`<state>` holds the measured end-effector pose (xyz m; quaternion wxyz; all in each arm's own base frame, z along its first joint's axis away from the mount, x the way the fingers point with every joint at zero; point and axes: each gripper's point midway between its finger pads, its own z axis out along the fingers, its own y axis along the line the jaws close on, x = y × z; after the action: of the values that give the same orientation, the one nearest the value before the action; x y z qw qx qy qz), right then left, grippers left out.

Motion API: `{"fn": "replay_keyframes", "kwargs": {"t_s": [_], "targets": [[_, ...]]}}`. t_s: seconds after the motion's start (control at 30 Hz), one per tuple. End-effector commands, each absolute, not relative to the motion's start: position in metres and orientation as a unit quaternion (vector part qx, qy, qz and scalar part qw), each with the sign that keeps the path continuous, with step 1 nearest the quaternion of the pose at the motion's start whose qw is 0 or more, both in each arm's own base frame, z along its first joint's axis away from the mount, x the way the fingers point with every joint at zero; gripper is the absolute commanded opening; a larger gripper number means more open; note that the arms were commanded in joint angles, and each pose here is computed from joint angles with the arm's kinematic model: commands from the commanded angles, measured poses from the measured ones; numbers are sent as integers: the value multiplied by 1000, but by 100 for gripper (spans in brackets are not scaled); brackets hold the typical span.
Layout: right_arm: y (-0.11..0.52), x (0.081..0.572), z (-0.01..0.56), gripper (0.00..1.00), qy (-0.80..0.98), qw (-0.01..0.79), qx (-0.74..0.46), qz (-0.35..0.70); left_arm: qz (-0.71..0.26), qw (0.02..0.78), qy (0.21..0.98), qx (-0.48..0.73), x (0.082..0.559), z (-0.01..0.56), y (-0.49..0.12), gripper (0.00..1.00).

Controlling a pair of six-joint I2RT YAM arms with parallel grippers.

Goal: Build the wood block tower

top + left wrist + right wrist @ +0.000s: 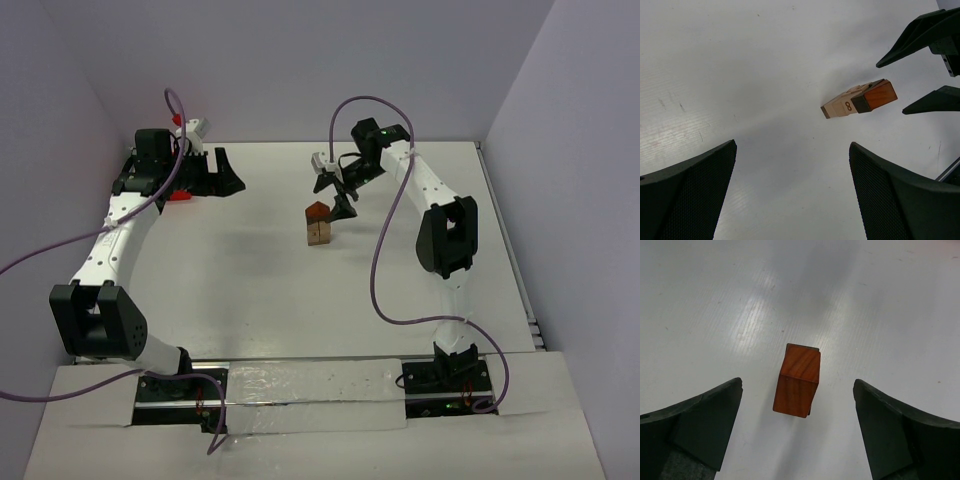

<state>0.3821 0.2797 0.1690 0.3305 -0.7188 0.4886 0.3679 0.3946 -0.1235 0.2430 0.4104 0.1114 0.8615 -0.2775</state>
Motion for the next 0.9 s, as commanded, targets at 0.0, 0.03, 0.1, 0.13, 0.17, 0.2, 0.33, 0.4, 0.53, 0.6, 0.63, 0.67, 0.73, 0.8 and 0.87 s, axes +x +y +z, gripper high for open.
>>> {"fn": "replay_keyframes", "kwargs": {"t_s": [0.0,0.03,0.1,0.13,0.17,0.2,0.33,0.4,0.53,0.6,0.63,0.67,0.73,0.8,0.87], "targets": [[293,385,229,100,462,392,-709,362,-272,454,840,118,409,275,-125,99],[294,386,242,100,463,403,-703,359,-267,460,839,114,411,279,-124,99],[293,387,263,100,467,421,-692,354,-257,469,839,104,416,284,-120,99],[292,389,283,100,471,439,-679,352,-250,475,838,99,419,288,-117,99],[292,390,300,100,463,459,-676,343,-247,479,837,101,419,290,-117,99],[289,390,311,100,476,465,-661,347,-242,482,836,103,420,292,-115,99],[274,395,364,100,519,512,-592,344,-234,487,835,104,421,301,-113,99],[261,401,387,100,556,537,-538,336,-243,458,849,106,418,291,-116,99],[216,416,398,100,648,563,-423,290,-237,424,865,131,414,280,-118,99],[181,430,382,100,706,560,-349,257,-221,424,868,133,413,278,-113,99],[166,435,371,100,734,554,-310,241,-212,433,867,129,415,281,-110,99],[148,434,367,100,750,553,-279,230,-201,445,864,124,415,284,-106,99],[117,433,347,100,780,542,-222,221,-178,463,861,113,417,284,-98,99],[89,423,328,100,797,540,-180,201,-157,465,865,101,415,275,-89,99],[61,412,307,100,810,541,-147,170,-141,453,876,91,414,261,-83,99]]}}
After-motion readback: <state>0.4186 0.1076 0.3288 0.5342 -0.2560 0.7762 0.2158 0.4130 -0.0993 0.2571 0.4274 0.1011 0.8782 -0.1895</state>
